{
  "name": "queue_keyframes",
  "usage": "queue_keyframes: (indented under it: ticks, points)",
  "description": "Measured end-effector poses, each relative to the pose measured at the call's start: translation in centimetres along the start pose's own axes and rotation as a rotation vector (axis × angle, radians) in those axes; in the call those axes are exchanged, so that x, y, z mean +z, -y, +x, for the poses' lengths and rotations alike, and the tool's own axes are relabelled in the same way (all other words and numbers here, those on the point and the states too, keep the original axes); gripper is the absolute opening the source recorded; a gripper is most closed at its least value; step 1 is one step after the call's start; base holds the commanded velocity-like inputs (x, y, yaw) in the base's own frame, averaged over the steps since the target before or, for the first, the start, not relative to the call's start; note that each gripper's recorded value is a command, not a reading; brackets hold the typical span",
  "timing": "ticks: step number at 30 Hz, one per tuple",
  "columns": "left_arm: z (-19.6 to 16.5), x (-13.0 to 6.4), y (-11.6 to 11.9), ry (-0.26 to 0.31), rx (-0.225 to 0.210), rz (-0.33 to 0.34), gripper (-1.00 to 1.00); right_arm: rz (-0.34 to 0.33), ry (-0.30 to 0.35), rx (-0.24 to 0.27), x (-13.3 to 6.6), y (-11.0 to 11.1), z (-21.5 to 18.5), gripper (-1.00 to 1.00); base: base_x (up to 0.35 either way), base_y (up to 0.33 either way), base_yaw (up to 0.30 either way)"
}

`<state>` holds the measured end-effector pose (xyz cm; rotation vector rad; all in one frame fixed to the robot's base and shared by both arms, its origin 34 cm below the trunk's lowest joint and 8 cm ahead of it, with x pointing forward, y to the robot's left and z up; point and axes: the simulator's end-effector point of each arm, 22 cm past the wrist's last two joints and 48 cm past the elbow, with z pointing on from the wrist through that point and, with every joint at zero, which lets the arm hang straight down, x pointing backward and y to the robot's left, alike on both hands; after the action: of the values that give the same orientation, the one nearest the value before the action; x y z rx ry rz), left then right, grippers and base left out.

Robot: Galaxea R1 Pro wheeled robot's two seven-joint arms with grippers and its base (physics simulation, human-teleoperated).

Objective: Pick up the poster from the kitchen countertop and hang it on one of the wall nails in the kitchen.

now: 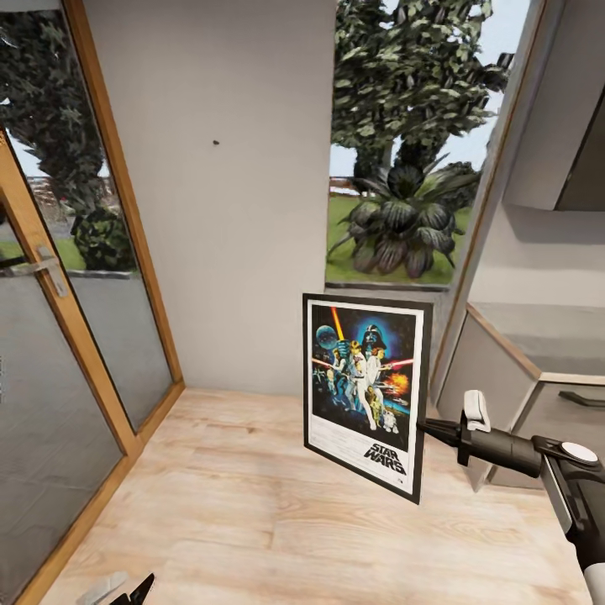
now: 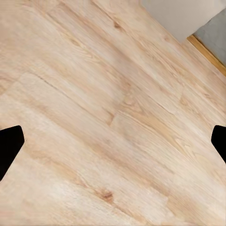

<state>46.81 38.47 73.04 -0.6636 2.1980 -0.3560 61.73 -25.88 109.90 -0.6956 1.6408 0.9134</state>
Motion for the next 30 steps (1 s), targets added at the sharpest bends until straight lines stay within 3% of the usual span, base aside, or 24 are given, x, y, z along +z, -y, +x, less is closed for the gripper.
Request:
queue_keyframes:
  ticks: [18,24,30]
  points:
    - [-0.06,0.00,-0.05,0.001,0.000,-0.001,1.00,-0.001,0.002,-0.001,0.01,-0.02,-0.03,-1.00,0.118,0.334,0.000]
    - [-0.07,-0.01,-0.07,0.001,0.000,-0.001,1.00,-0.002,0.011,-0.051,0.04,-0.05,-0.21,-1.00,0.103,0.340,0.000]
    - [-0.07,-0.01,-0.07,0.001,0.000,-0.001,1.00,-0.002,0.012,-0.064,0.04,-0.06,-0.25,-1.00,0.107,0.340,0.000]
